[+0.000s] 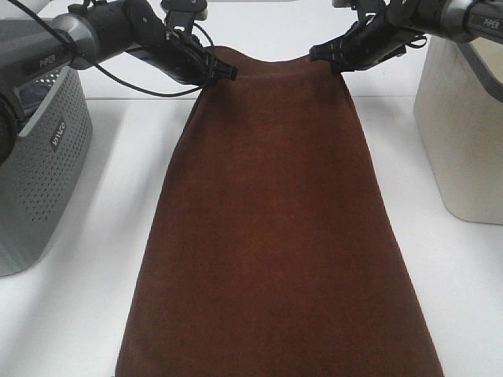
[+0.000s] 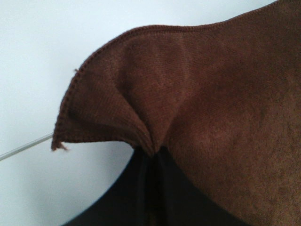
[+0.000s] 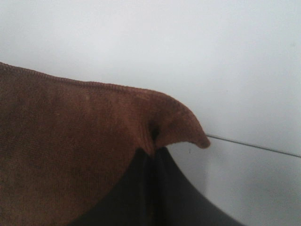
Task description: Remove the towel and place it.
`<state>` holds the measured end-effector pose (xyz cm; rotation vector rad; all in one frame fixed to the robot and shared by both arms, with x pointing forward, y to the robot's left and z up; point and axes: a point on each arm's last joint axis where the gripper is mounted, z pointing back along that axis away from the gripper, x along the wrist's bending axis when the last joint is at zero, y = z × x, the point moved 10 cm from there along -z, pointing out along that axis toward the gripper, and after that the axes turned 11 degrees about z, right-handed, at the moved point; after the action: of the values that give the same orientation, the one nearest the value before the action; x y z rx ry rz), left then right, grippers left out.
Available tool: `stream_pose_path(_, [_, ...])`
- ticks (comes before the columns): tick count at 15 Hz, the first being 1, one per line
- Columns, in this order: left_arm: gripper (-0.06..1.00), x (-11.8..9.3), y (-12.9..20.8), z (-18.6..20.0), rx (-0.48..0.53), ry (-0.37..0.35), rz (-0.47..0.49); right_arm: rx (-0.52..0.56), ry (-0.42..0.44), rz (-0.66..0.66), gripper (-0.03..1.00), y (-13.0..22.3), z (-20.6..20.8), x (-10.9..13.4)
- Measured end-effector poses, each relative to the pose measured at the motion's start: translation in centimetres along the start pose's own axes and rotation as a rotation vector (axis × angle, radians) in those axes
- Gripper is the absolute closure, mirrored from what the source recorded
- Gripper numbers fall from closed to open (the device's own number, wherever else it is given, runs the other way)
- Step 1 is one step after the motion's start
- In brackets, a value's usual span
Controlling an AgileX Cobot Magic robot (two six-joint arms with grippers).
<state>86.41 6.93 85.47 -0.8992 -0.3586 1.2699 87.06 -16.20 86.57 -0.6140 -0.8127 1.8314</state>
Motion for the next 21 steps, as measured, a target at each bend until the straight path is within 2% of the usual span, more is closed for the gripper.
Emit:
stream_pose_path(5, [0.94, 0.3, -0.2, -0.4, -0.029, -0.011, -0.009, 0.016, 0.006, -0.006, 0.96, 2.0, -2.0, -0.1])
stream_pose_path(11, [0.94, 1.3, 1.9, -2.3, -0.016, -0.03, -0.016, 0.054, 0.001, -0.014, 0.96, 4.4, -3.7, 0.1])
stream_pose_path(16, [0.94, 1.8, 2.3, -3.1, -0.041, -0.037, -0.014, 0.037, 0.002, -0.037, 0.95, 4.6, -4.1, 0.1])
stream_pose_path(18, [0.92, 1.8, 1.7, -3.1, -0.069, -0.039, -0.014, 0.019, 0.006, -0.045, 0.88, 4.2, -4.1, 0.0])
stream_pose_path(19, [0.88, 1.8, 1.6, -3.1, -0.077, -0.04, -0.015, 0.018, 0.003, -0.05, 0.81, 4.2, -4.1, 0.1])
stream_pose_path(21, [0.74, 1.8, 1.4, -3.1, -0.085, -0.04, -0.015, 0.017, 0.002, -0.053, 0.57, 4.2, -4.1, 0.1])
